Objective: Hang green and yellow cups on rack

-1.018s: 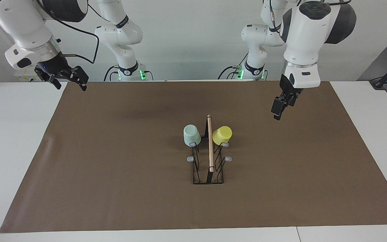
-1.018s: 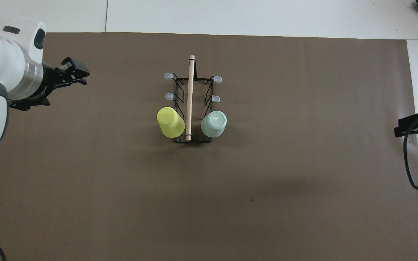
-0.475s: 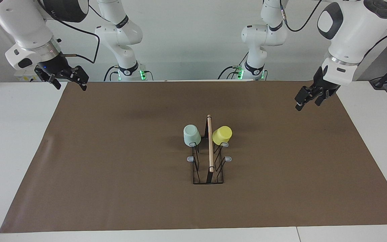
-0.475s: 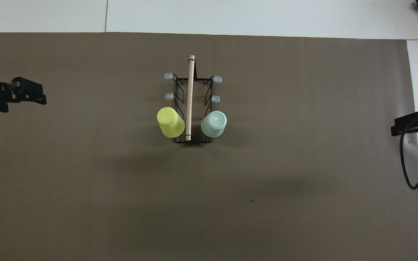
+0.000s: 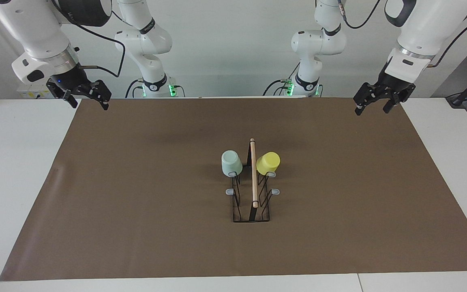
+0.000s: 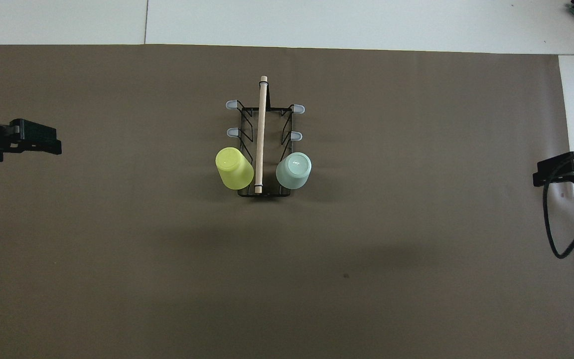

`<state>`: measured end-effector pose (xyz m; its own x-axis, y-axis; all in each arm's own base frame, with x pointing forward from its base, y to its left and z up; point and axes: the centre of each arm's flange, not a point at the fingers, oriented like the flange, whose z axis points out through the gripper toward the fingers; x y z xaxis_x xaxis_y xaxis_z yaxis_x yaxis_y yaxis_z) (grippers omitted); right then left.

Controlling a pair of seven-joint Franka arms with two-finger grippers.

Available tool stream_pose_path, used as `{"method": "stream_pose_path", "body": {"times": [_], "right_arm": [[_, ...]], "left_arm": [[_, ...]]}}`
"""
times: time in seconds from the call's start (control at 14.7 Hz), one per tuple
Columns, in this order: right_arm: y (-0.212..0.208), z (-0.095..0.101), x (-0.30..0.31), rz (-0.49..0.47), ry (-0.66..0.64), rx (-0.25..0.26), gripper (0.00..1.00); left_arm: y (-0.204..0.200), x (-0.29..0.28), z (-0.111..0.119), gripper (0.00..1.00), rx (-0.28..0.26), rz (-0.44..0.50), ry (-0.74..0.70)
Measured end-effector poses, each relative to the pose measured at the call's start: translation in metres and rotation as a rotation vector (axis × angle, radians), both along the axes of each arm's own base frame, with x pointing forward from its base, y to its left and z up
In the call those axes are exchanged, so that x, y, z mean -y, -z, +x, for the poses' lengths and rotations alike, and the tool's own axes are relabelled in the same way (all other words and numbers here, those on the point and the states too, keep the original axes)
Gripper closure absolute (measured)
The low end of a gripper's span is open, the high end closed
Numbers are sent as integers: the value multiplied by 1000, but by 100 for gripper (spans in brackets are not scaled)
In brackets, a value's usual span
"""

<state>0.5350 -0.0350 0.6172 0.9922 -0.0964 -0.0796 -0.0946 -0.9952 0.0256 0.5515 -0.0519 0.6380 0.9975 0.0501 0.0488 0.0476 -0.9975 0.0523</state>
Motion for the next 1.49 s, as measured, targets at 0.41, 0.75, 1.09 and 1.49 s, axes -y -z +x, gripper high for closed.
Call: {"method": "stream_pose_path", "body": {"times": [0.41, 0.75, 1.09, 1.49], "right_arm": [[0, 0, -11, 31, 5, 1, 0], [0, 0, -19, 32, 12, -2, 0], [0, 1, -25, 25, -1, -2, 0], [0, 1, -25, 25, -1, -2, 0]], "left_arm": [[-8, -25, -7, 0, -30, 19, 17], [-16, -23, -13, 0, -38, 22, 75], [-15, -22, -18, 0, -63, 22, 85], [-15, -23, -19, 0, -69, 25, 91]]}}
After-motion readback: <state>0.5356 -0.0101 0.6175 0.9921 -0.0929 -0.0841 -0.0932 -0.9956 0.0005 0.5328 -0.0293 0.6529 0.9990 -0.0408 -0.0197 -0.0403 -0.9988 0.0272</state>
